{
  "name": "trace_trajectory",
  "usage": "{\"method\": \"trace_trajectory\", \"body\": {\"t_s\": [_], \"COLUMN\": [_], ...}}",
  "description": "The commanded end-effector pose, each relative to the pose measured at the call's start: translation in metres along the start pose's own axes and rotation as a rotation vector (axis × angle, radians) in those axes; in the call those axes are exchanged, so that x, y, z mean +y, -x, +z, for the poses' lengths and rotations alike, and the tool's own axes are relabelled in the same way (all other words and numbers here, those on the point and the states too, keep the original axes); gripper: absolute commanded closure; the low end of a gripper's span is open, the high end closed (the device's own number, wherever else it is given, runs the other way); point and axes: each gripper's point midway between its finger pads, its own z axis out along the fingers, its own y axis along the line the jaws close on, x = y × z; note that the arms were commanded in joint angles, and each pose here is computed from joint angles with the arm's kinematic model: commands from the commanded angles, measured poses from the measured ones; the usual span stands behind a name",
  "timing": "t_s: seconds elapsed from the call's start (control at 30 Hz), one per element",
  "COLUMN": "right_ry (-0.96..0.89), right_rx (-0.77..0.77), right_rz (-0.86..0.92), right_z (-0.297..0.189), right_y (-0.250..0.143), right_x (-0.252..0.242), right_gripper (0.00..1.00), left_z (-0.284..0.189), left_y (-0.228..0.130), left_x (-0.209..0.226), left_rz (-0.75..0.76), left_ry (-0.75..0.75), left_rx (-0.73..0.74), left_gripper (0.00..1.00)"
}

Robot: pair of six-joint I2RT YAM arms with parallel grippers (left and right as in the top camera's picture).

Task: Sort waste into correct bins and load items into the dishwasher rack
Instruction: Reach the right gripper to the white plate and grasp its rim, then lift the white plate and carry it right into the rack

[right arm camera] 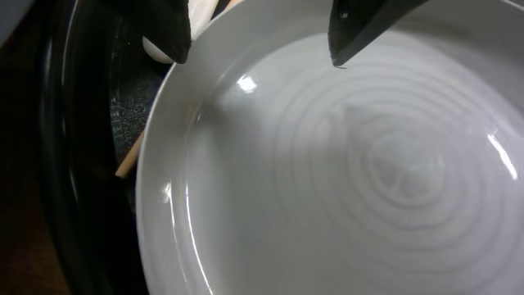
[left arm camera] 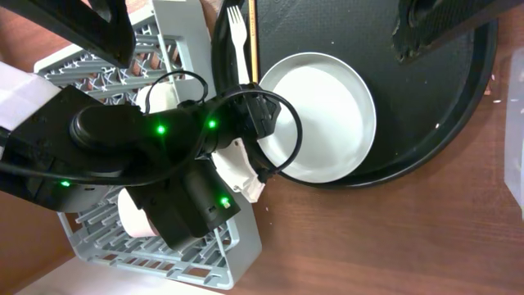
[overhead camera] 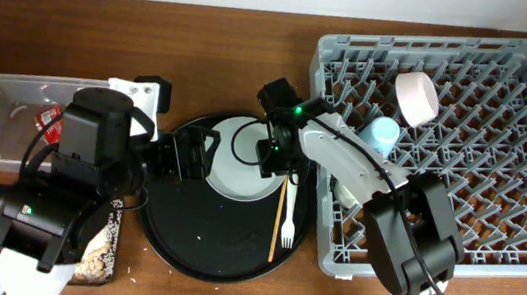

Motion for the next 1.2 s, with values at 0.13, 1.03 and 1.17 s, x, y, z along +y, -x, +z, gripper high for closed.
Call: {"method": "trace_trajectory", "body": {"t_s": [0.13, 1.03, 1.17], "right_ry": [0.011, -0.043, -0.041], "right_rx": [0.024, -0.083, -0.089], "right_rz": [0.003, 0.011, 0.010], "right_z": [0.006, 0.004, 0.016], "right_y": [-0.007, 0.024, 0.020], "right_x": [0.003, -0.016, -0.018], "right_gripper": [0.47, 0.48, 0.49], "left_z": [-0.005, -0.005, -0.005], "left_y": [0.007, 0.007, 0.007], "left_x": [-0.001, -0.001, -0.001], "left_rz": [0.012, 0.012, 0.012], "left_ry": [0.001, 0.001, 0.001], "left_rx": [-0.024, -0.024, -0.024], "left_gripper": [0.01, 0.01, 0.01]}}
